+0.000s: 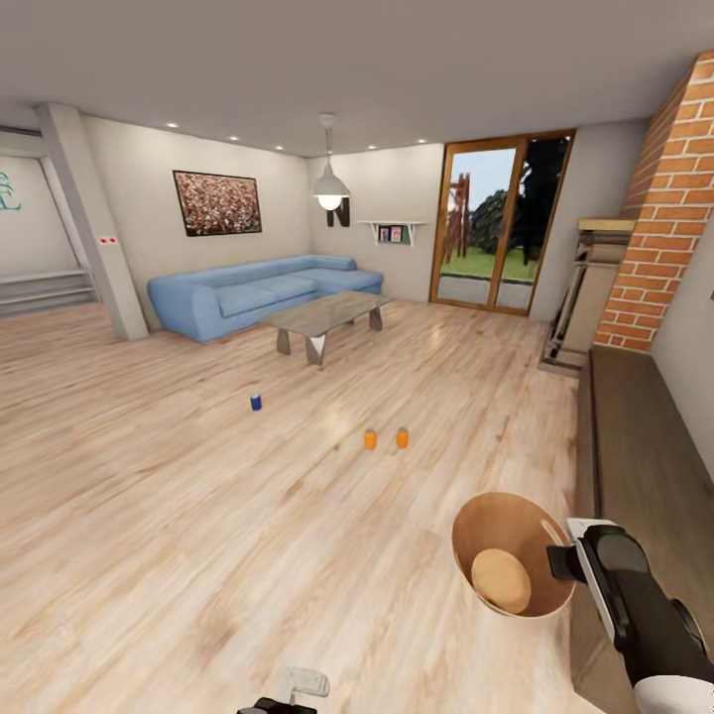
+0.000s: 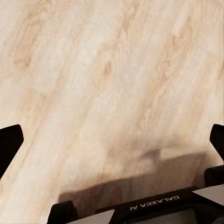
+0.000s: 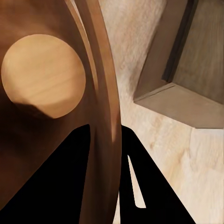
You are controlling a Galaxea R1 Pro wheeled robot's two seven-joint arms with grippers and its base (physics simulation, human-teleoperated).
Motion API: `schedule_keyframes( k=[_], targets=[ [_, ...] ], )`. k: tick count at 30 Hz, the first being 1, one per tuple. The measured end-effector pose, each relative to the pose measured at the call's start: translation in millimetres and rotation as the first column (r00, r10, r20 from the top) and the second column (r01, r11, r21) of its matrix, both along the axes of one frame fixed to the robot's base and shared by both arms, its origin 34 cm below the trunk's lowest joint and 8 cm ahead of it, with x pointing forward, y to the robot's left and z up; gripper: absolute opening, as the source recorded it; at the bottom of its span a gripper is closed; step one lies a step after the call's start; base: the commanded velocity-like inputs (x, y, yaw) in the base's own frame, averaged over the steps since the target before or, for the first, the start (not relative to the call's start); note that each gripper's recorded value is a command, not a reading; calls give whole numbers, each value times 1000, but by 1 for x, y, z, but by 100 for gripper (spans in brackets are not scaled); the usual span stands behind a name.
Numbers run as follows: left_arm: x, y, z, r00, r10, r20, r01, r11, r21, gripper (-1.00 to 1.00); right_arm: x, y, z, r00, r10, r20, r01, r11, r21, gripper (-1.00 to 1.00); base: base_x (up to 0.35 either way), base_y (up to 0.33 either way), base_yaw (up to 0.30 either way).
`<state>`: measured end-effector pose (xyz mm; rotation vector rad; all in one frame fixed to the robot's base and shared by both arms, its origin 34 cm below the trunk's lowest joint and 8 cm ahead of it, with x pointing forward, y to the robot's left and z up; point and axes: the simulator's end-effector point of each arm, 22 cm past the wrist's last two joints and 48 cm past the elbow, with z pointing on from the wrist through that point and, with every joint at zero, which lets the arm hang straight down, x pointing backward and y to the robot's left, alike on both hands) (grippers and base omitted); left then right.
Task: Put the three can of soda from the living room inside the tash can in the kitchen.
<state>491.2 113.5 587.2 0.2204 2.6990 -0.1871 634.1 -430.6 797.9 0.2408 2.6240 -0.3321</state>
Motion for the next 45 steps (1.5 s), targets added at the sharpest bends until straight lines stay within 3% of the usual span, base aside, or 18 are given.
schedule_keyframes(
  k=[29, 45],
  targets=[
    [-11, 1, -8, 1000, -1, -24, 1, 1000, 5, 100, 3, 3, 3, 1000, 4, 11, -4, 1000, 2, -100, 346, -11, -4],
    [-11, 1, -8, 1000, -1, -23, 1, 1000, 5, 100, 2, 1, 4, 1000, 4, 9, -3, 1000, -10, -100, 348, -33, -238]
  ],
)
